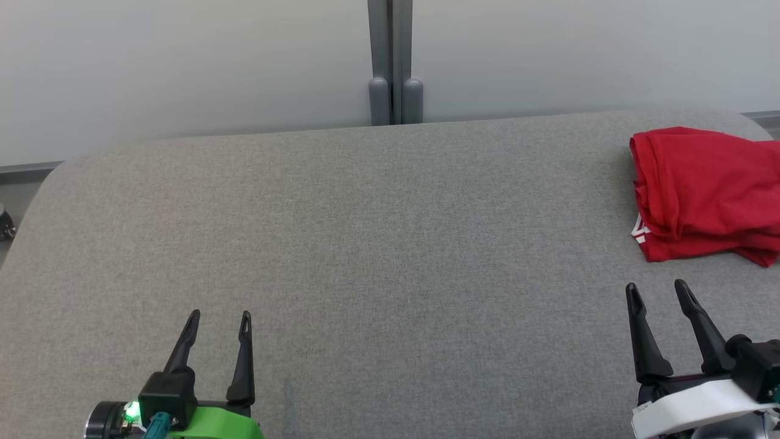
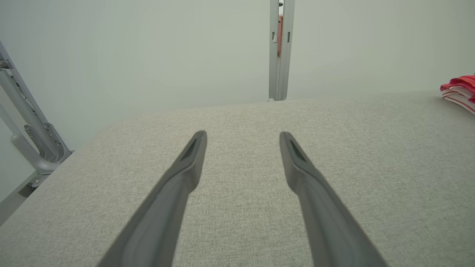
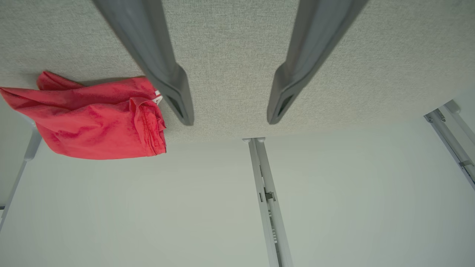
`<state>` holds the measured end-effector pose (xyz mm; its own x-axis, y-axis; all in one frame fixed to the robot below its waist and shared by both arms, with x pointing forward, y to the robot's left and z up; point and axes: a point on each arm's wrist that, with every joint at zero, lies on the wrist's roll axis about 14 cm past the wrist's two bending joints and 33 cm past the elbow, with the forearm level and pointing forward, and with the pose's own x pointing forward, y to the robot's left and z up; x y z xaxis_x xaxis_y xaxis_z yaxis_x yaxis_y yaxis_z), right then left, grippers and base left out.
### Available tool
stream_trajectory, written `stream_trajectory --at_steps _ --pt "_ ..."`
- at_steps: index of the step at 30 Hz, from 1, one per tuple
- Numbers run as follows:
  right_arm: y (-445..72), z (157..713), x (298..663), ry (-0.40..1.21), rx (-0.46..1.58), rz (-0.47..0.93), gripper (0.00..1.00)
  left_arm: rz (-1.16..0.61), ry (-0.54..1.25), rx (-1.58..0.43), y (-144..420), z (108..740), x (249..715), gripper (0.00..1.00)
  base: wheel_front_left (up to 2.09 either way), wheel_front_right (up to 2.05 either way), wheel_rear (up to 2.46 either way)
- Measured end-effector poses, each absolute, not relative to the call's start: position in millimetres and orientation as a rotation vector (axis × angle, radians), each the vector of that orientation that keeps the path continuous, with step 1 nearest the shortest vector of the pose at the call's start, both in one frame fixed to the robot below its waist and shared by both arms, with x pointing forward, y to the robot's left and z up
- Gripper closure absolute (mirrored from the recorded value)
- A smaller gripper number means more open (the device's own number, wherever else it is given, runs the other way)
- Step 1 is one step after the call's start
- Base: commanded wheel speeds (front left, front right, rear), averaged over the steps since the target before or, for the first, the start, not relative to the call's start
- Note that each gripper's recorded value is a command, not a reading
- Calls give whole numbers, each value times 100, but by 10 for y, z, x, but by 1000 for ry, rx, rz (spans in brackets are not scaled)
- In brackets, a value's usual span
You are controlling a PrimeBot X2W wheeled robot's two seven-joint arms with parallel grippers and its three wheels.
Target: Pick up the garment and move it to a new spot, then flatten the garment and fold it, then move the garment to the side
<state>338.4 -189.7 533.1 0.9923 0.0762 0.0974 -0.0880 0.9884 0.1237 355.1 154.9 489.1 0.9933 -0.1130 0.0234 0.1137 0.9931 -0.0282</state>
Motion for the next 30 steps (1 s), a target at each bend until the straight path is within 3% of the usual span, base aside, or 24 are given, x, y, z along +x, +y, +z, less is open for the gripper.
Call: stream_trajectory --at_steps 20,21,30 --pt "-1858 5314 3417 -92 130 92 0 -98 -9 -36 1596 4850 3543 0 0 0 0" --pt "-1855 5297 3417 -86 132 91 100 -98 -5 -38 1592 4835 3538 100 0 0 0" --pt "-1858 5129 3406 -33 254 72 100 -57 75 -151 1643 4656 3499 100 0 0 0"
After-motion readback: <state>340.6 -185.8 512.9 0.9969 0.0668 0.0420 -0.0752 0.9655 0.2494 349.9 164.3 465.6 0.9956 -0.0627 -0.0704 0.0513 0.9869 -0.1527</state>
